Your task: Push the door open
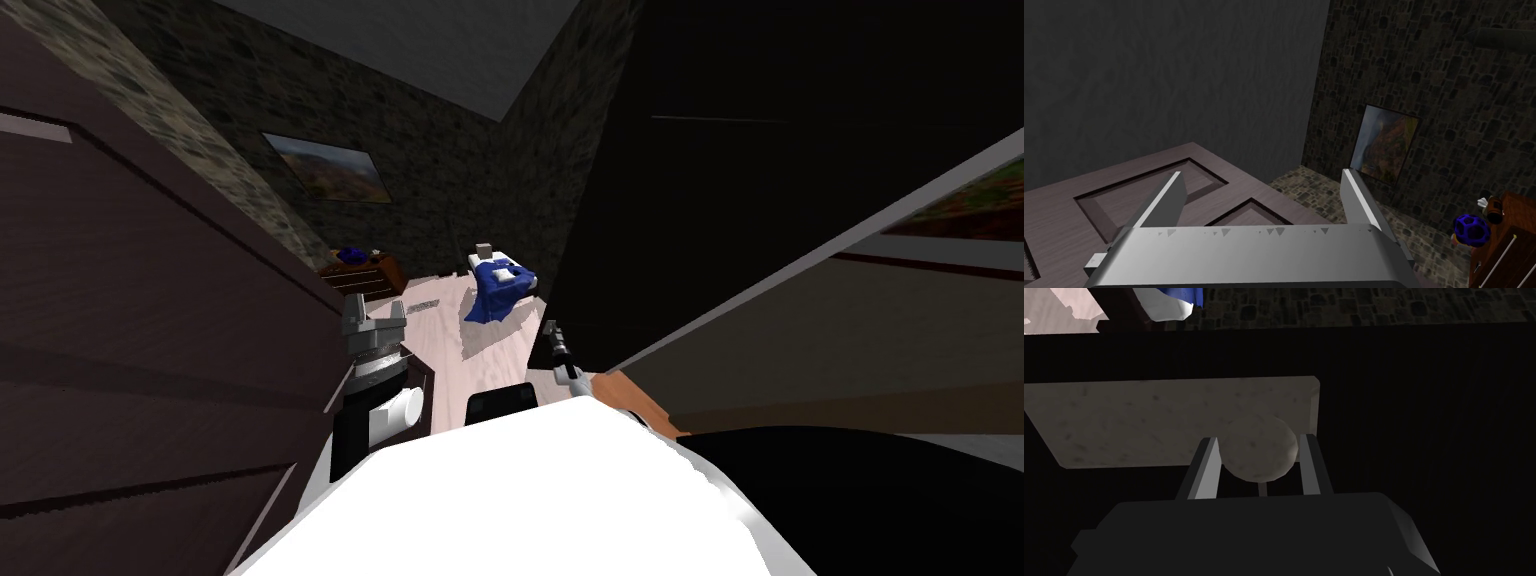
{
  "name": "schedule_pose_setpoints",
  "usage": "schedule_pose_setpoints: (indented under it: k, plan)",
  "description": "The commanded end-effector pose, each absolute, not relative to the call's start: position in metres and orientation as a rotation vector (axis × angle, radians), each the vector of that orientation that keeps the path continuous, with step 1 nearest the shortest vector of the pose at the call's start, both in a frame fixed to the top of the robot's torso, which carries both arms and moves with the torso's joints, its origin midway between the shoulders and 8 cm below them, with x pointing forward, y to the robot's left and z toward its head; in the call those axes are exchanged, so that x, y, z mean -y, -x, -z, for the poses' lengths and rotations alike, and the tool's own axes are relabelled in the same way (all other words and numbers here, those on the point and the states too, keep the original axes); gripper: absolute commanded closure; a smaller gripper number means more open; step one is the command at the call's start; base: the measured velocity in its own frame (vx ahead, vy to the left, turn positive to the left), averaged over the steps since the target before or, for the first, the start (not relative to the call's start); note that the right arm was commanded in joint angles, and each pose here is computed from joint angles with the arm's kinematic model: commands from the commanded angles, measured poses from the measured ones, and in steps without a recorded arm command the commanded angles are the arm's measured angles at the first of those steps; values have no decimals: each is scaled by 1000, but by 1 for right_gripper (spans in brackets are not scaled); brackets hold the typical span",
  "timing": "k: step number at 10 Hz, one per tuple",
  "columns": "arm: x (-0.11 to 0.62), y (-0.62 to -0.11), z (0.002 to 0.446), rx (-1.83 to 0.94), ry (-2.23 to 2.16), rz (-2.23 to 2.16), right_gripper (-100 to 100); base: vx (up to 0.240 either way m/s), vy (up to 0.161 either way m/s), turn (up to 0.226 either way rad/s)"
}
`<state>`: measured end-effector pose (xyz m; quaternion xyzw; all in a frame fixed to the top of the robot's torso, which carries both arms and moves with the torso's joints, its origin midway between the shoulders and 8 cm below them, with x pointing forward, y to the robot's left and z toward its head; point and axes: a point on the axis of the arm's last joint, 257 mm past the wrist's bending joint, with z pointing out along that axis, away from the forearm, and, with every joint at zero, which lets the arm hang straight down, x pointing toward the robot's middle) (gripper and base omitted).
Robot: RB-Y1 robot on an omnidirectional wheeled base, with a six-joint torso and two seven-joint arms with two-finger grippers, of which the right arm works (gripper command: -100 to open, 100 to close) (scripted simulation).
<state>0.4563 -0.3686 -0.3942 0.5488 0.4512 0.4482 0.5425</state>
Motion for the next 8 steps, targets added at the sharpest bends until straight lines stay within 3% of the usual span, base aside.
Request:
schedule_pose_setpoints:
  k: [1,8]
  plan:
    - [369,-456,394,-1071,-1303,-1064,100,84,19,-20]
    - [399,-448,392,-1010,-1328,-1008,100,164,28,-41]
